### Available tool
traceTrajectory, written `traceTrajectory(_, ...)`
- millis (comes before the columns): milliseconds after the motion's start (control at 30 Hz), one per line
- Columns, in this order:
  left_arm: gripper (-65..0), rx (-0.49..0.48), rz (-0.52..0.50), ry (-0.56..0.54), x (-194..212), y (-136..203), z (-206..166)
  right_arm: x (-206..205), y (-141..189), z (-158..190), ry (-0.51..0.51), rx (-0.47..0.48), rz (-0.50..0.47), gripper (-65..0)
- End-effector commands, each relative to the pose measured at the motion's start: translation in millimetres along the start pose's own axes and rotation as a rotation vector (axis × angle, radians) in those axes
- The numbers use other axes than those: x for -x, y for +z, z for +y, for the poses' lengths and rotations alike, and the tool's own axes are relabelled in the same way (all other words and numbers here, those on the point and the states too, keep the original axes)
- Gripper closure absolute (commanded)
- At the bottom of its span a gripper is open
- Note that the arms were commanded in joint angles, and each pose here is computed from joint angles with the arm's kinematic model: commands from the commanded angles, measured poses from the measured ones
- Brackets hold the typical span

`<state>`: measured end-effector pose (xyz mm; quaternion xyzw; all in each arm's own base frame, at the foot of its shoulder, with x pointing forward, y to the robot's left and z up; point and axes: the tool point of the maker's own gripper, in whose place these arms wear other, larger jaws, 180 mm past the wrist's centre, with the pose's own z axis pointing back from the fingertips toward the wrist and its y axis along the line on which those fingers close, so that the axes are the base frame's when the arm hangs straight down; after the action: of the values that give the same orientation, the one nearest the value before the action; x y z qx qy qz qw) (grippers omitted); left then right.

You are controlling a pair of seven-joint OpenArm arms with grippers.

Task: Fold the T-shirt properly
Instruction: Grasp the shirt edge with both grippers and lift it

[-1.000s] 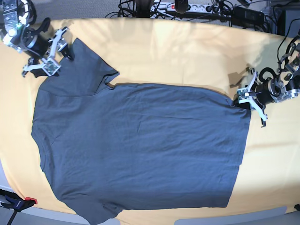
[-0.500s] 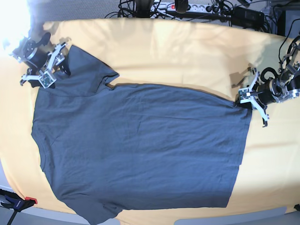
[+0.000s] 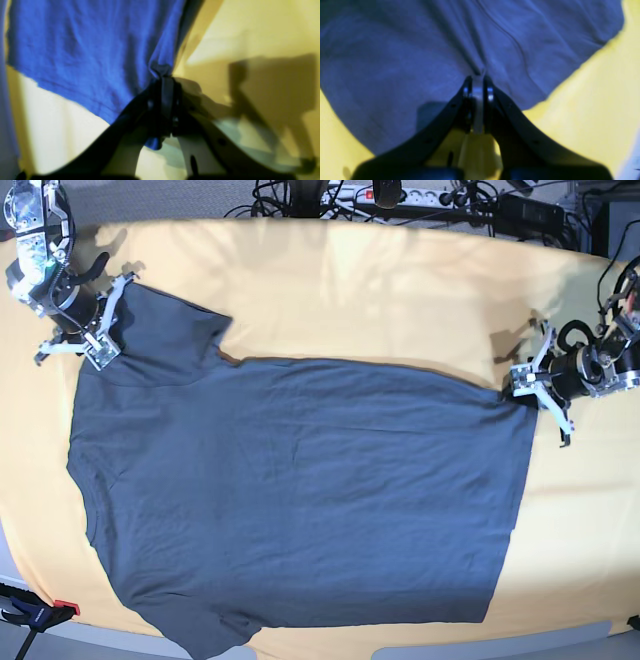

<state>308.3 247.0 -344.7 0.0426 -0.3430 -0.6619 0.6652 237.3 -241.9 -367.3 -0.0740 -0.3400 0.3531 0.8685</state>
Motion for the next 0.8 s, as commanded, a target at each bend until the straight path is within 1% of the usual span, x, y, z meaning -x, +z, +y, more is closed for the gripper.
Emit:
traceTrajectory(0, 0.0, -0.035, 0.000, -0.021, -0.6, 12.6, 17.4, -15.6, 8.7, -17.3, 0.036, 0.043, -0.033, 0.0)
traceTrajectory(133, 0.0, -0.028, -0.006, -0.045, -6.3, 28.7, 22.8, -24.1, 23.8, -37.6, 0.112, 0.101, 0.002, 0.0)
traceTrajectory(233, 0.0, -0.010, -0.028, -0.043, -15.0, 40.9, 24.0, -22.8, 31.0, -46.5, 0.153, 0.110, 0.039, 0.0)
traceTrajectory(367, 0.0, 0.070, -0.058, -0.054, -29.4, 54.4, 13.8, -17.1, 36.0, -44.7, 0.134, 0.062, 0.088, 0.0)
traceTrajectory(533, 0.0, 0.160, -0.061, -0.081, -36.2, 66.3, 0.4, -10.9, 42.0, -48.4, 0.134, 0.067, 0.143, 0.0)
traceTrajectory(600, 0.0, 0.181, -0.056, -0.084, -35.6, 69.1, -3.2, -13.2, 47.9, -42.9, 0.116, 0.048, 0.132, 0.0)
traceTrajectory(667, 0.0, 0.181, -0.068, -0.068, -38.0, 70.0, -2.6, -14.9, 56.7, -36.0, 0.106, 0.032, 0.118, 0.0)
traceTrajectory(767, 0.0, 0.181, -0.090, -0.039, -42.4, 70.8, -2.8, -10.8, 71.2, -31.9, 0.110, 0.036, 0.124, 0.0)
